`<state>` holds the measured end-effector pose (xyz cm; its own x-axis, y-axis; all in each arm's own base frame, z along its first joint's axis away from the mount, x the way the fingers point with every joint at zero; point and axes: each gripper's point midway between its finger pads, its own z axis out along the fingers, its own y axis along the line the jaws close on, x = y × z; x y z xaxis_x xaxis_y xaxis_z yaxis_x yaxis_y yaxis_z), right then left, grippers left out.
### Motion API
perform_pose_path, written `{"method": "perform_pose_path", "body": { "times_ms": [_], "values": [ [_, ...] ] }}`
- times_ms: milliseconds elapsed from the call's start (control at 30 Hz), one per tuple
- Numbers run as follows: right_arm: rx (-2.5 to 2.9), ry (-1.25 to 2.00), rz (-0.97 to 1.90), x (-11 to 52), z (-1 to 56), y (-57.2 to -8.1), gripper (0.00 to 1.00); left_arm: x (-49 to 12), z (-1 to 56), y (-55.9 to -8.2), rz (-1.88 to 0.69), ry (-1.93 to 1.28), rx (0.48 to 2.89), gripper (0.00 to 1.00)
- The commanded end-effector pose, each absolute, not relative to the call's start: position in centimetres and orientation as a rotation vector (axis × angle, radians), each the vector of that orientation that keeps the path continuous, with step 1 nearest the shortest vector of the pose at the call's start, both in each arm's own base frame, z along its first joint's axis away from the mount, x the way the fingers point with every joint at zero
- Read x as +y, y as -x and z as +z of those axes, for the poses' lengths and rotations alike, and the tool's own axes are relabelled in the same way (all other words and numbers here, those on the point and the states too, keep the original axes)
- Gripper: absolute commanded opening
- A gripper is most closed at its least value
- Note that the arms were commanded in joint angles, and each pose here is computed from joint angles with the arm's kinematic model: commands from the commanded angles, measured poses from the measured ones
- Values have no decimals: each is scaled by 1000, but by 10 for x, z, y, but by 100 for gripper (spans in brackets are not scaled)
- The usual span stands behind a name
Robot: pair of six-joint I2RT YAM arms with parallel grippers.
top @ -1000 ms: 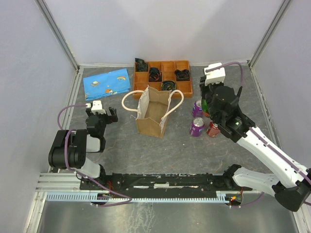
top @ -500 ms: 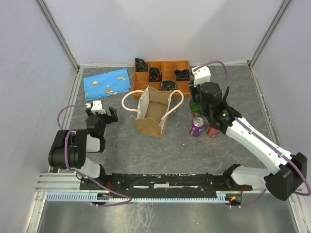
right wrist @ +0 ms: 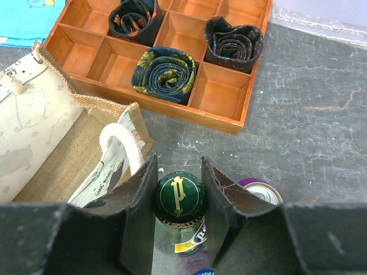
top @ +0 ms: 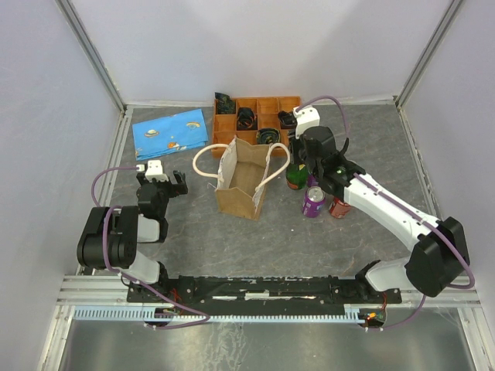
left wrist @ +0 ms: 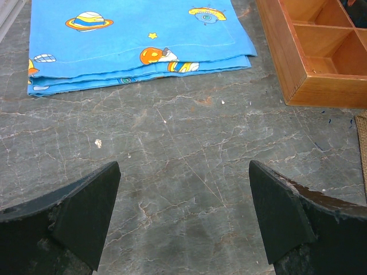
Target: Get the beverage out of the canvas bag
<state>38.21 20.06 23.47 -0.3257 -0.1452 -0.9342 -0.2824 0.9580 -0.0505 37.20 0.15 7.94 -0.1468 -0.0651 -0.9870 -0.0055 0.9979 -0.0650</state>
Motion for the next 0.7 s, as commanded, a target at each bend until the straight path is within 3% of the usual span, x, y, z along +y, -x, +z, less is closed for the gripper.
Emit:
{"method": "perform_pose_path", "body": {
  "times_ms": [0,667],
  "values": [
    [1713,203,255,209,286,-399,0,3,92,-376,-20,25,1671,99],
    [1730,263,301,222,234,-404,0,3,92,-376,-20,24,1671,99]
  ]
}}
